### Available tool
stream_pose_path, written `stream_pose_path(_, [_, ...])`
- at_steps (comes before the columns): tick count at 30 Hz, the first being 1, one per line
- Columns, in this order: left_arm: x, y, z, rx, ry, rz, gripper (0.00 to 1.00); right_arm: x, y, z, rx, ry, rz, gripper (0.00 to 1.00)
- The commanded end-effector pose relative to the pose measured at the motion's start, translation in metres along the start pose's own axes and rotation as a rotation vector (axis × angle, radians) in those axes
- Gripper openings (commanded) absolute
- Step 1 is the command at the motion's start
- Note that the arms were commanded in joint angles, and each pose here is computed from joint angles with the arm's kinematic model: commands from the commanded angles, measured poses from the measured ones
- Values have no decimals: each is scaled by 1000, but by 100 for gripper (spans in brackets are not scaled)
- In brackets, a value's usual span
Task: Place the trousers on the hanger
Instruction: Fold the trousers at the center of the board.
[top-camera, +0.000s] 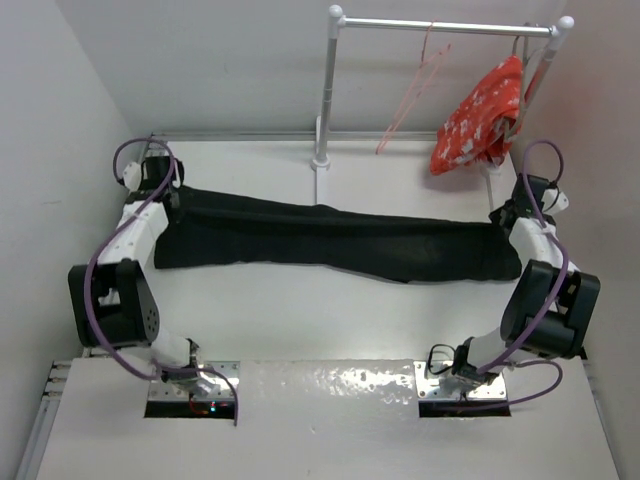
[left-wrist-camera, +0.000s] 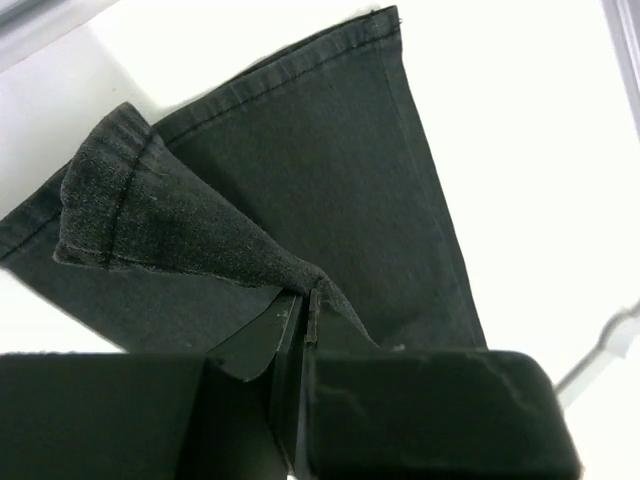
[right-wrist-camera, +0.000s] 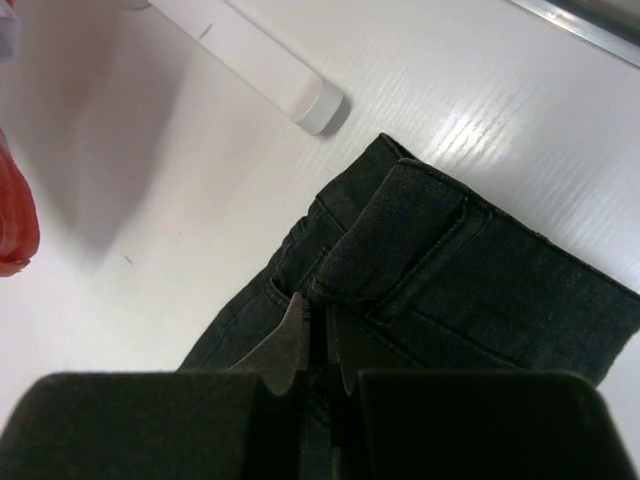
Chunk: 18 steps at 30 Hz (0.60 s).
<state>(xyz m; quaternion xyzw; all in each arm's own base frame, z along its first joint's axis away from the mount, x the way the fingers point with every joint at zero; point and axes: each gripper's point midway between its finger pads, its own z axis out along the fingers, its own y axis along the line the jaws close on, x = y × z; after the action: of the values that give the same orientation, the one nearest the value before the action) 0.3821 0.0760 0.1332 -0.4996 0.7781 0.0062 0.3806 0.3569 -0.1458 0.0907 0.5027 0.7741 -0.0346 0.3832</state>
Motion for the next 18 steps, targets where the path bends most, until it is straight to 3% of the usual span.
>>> stream_pose_path(1, [-31,-10,11,-45,-94,14,0,-40,20,4,-39,-117,31,0])
stream_pose_path(10, [-41,-51,40,-86,-86,156,0,-39,26,22,-34,-102,24,0])
stream_pose_path(18, [-20,-51,91,-171,10,293,0,-34,38,45,-40,-57,0,0])
